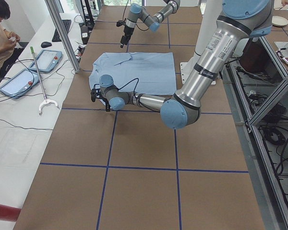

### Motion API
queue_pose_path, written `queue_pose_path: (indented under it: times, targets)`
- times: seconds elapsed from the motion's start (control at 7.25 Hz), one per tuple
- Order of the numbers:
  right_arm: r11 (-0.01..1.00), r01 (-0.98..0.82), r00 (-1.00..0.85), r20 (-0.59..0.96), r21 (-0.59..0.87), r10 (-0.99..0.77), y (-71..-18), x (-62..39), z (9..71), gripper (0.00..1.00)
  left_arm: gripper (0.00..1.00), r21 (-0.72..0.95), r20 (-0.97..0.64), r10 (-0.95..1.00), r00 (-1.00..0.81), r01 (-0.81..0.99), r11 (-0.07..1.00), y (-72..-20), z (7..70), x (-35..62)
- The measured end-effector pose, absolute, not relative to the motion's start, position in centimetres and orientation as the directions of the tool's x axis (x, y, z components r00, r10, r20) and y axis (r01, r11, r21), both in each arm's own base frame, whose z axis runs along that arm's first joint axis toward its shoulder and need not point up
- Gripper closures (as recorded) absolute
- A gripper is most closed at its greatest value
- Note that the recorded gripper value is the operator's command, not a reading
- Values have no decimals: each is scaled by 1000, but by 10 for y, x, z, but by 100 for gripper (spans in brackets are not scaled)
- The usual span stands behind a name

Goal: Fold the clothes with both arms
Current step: 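Release the folded sleeve with the right gripper while the left arm approaches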

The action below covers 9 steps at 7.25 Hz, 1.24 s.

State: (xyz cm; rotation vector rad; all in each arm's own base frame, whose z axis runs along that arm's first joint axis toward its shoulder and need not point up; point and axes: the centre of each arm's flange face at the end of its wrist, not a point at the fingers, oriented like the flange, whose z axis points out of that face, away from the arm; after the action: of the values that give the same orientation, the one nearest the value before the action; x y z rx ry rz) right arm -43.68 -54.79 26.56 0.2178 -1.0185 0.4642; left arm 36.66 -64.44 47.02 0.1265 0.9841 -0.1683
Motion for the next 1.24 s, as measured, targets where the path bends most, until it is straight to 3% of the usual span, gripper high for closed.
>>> queue_pose_path:
  times: [0.28,0.83,0.97,1.1,1.24]
  targets:
    - [876,-481,441,855,-29,271,-548,-436,267,0,57,43,-828,-82,555,209,977,-645,470,374]
    - [874,-485,443,855,-27,272,-546,-434,270,0,59,43,-823,-84,562,210,977,-645,474,377]
    - [874,-485,442,855,-26,271,-545,-433,270,0,75,43,-823,-84,562,209,977,-645,474,377]
    - [874,-485,440,857,-26,269,-545,-433,269,0,100,42,-823,-84,562,209,977,-645,474,377]
    - [874,-485,438,858,-25,267,-544,-432,267,0,100,42,-824,-85,561,209,977,-645,473,377]
